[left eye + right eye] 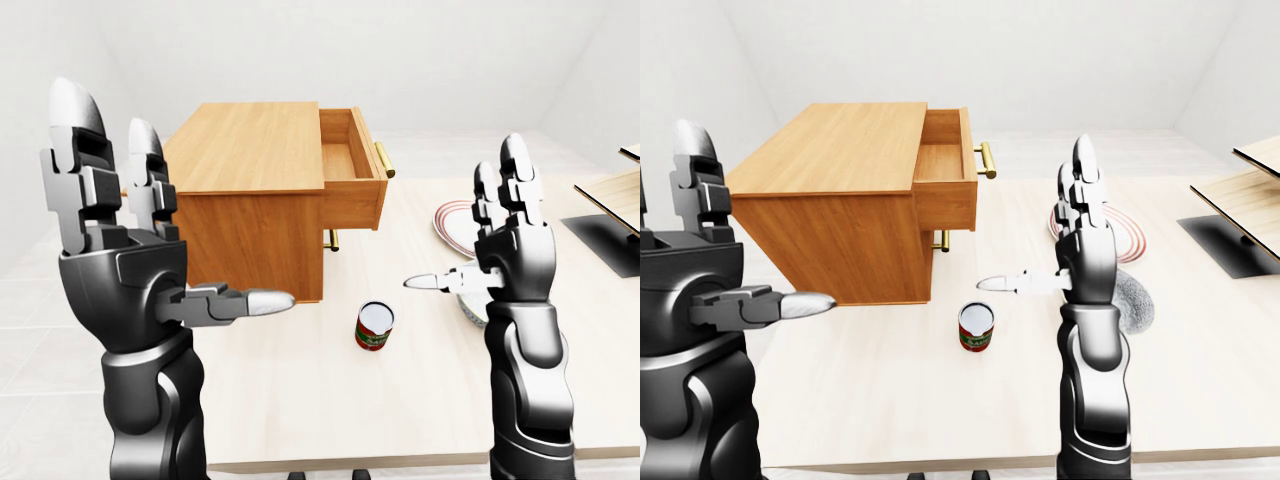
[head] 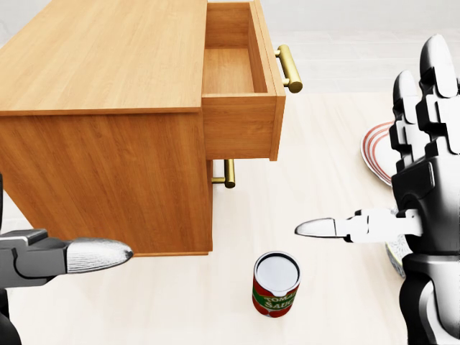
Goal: Close the top drawer of the cabinet.
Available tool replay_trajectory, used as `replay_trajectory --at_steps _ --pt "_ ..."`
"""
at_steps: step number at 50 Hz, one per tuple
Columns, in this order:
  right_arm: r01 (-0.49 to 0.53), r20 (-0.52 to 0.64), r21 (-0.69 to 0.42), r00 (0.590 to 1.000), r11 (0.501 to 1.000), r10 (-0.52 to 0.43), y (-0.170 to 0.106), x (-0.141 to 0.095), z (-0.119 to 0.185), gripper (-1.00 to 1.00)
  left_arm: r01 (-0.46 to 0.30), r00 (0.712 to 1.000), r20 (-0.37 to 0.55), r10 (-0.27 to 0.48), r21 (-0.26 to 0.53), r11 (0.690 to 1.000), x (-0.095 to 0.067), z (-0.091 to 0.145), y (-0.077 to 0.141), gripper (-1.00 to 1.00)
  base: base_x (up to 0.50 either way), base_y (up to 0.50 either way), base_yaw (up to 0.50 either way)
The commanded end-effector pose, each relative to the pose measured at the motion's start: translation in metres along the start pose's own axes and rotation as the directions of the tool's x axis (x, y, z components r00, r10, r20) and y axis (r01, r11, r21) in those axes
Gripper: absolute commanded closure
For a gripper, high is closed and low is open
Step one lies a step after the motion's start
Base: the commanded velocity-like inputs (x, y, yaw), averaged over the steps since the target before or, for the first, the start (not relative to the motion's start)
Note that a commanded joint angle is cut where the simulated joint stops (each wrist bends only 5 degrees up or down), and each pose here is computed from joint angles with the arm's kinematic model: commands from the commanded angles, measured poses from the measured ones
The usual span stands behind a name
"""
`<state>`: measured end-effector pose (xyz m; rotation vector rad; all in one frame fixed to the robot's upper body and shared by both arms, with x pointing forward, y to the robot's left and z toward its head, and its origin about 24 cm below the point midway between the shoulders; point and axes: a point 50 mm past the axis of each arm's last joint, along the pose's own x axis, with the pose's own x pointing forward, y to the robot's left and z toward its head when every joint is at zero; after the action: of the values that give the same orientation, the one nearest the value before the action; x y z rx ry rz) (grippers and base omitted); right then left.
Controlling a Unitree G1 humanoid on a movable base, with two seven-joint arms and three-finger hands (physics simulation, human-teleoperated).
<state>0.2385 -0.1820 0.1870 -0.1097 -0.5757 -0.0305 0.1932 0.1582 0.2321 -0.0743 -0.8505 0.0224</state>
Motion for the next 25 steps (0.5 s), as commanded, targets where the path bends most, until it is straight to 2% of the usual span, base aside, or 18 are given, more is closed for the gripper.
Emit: replay_trajectory --at_steps 1,3,14,25 --pt "-0.007 -0.023 0.024 1.000 1.000 0.008 0.006 0.015 -0.011 -1.00 0.002 1.000 -0.014 -0.002 -0.003 1.000 -0.003 -0.001 -0.001 -1.00 0.00 0.00 0.00" --pt "-0.016 -0.009 0.025 1.000 1.000 0.017 0.009 0.018 -0.008 -1.00 0.019 0.999 -0.031 -0.019 -0.009 1.000 -0.007 -0.002 -0.005 -1.00 0.00 0.00 0.00" --pt "-0.036 -0.003 0.027 0.999 0.999 0.036 0.016 0.033 -0.010 -1.00 0.024 0.999 -0.035 -0.024 -0.008 1.000 -0.007 -0.003 -0.005 -1.00 0.00 0.00 0.00" --pt "-0.036 -0.003 0.027 0.999 0.999 0.037 0.017 0.033 -0.010 -1.00 0.024 0.999 -0.035 -0.024 -0.007 1.000 -0.008 -0.003 -0.005 -1.00 0.00 0.00 0.00"
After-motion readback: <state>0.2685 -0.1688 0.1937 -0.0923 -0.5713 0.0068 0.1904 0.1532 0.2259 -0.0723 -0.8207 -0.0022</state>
